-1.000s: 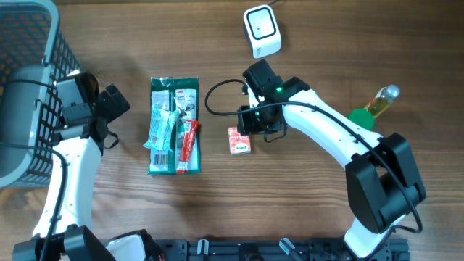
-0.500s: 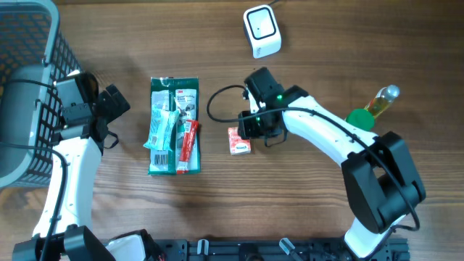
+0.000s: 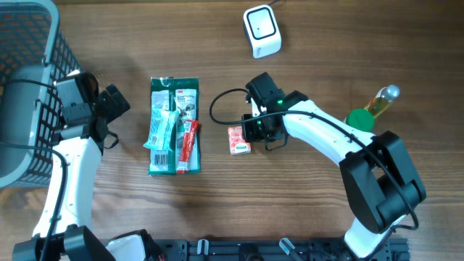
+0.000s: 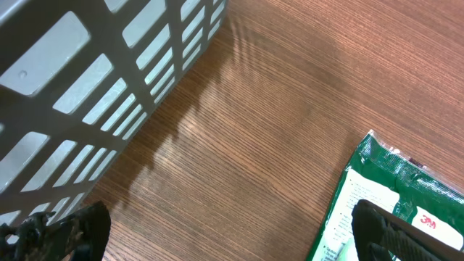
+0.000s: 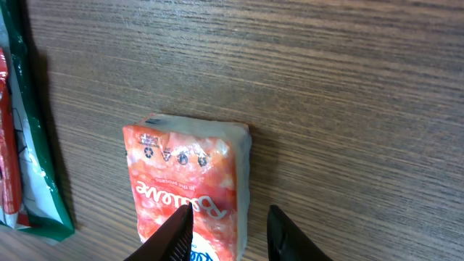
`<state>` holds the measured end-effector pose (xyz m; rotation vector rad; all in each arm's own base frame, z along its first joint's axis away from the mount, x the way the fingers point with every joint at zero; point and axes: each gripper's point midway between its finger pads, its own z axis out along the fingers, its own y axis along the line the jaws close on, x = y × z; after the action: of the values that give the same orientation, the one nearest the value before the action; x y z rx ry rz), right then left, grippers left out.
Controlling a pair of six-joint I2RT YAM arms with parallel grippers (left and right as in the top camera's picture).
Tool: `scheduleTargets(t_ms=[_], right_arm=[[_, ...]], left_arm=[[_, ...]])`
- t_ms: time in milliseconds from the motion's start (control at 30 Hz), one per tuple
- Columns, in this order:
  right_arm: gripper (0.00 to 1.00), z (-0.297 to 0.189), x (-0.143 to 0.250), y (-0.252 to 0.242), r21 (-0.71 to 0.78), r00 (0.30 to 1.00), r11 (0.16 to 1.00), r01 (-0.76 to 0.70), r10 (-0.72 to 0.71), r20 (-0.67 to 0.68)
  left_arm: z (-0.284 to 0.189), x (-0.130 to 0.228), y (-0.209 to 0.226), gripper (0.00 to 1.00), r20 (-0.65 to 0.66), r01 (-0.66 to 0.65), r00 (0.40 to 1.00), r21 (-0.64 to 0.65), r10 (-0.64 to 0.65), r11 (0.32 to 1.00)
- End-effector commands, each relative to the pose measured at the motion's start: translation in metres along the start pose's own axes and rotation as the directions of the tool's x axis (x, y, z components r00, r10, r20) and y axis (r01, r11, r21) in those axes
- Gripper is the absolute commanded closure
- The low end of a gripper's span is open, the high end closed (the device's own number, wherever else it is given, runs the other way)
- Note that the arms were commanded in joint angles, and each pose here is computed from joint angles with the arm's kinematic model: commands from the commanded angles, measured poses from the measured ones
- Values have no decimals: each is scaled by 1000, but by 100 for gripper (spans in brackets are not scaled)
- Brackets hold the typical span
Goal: Scan the item barcode
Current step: 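Lower the right gripper onto the orange carton and close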
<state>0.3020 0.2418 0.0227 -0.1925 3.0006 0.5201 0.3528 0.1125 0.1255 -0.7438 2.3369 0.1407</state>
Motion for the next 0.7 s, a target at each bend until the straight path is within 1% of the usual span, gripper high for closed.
scheduleTargets(t_ms=[0, 133, 467, 533, 667], right_arm=[[66, -1, 6, 0, -2, 1000, 1000, 21, -21, -13], [70, -1, 4, -2, 11, 1000, 1000, 20, -20, -3], [70, -1, 5, 0, -3, 1000, 1000, 23, -23, -9], [71, -1, 7, 5, -35, 997, 997, 67, -67, -22], [71, -1, 6, 8, -49, 995, 994, 100, -101, -15]], left_arm=[[-5, -7, -1, 0, 21, -7, 1000, 10, 7, 1000], [-5, -7, -1, 0, 21, -7, 1000, 10, 7, 1000], [-5, -7, -1, 0, 21, -7, 1000, 10, 7, 1000], [-5, -7, -1, 0, 21, -7, 1000, 10, 7, 1000], [-5, -7, -1, 0, 21, -7, 1000, 10, 7, 1000]])
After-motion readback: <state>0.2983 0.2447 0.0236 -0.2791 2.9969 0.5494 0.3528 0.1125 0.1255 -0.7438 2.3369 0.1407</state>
